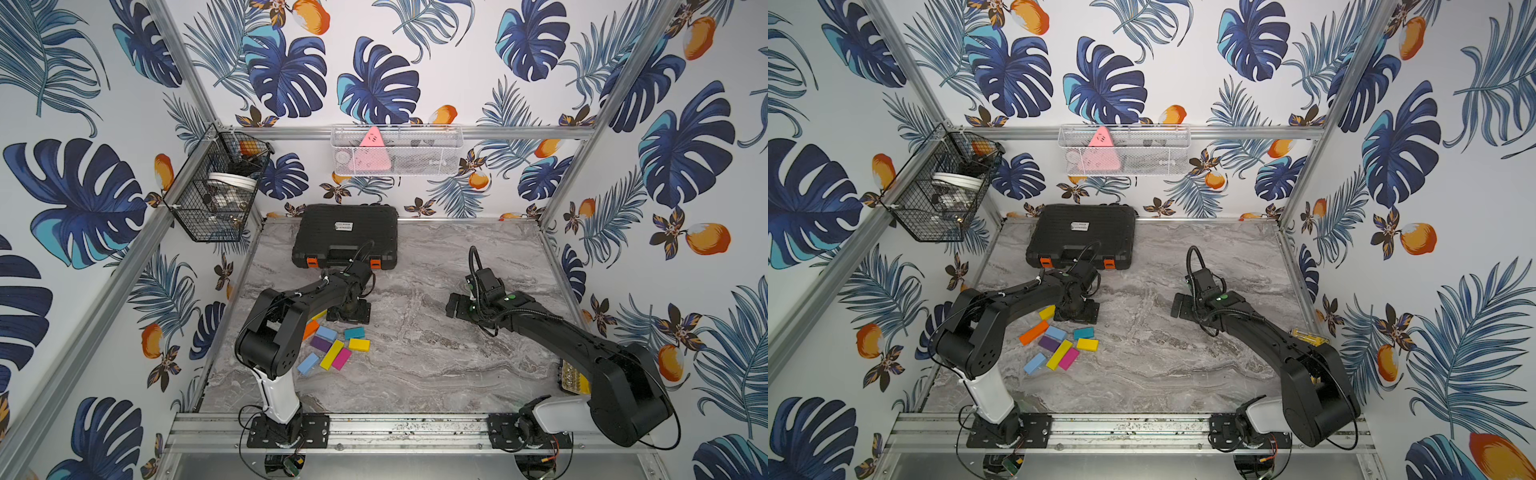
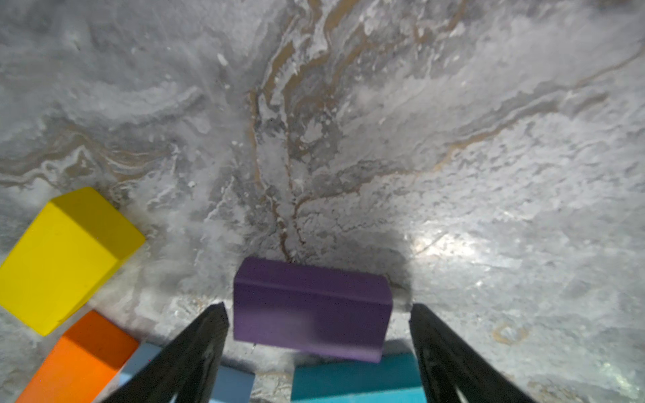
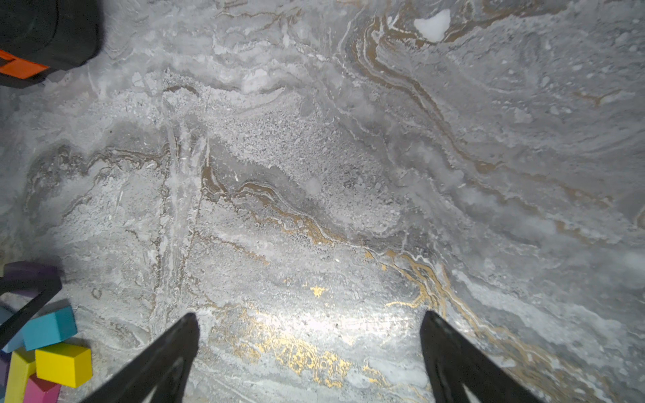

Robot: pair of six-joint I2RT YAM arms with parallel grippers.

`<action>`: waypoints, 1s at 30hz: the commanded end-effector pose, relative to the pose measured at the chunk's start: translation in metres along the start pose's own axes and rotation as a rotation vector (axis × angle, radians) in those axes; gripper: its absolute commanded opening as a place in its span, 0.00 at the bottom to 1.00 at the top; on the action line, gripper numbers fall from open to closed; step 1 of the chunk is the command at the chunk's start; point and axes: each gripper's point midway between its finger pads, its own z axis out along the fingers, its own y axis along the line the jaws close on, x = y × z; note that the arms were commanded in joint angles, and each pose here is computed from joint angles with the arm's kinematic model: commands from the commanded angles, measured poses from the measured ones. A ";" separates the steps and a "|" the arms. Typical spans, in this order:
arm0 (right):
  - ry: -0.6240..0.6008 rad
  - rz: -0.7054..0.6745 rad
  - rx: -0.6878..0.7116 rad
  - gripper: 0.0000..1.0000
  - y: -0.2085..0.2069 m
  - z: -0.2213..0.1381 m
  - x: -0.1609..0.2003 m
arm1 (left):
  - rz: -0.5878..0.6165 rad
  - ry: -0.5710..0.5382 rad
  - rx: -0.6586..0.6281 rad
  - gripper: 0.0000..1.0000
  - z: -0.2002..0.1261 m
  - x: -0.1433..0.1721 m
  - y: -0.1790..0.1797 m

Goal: Assemble the letter c with building blocks
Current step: Pick up the building block from the center of the board, then place the building block at the center of the board.

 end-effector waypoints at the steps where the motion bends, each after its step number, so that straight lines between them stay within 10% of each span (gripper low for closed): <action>1: -0.014 0.016 -0.012 1.00 0.002 -0.002 -0.003 | -0.001 0.004 0.000 0.83 0.003 0.001 0.001; 18: -0.039 0.039 0.000 1.00 -0.007 -0.009 -0.011 | 0.006 -0.033 0.050 0.56 -0.017 -0.017 -0.019; 30: -0.019 0.166 0.012 1.00 -0.040 -0.005 -0.014 | 0.164 -0.065 0.137 0.56 -0.021 0.000 -0.179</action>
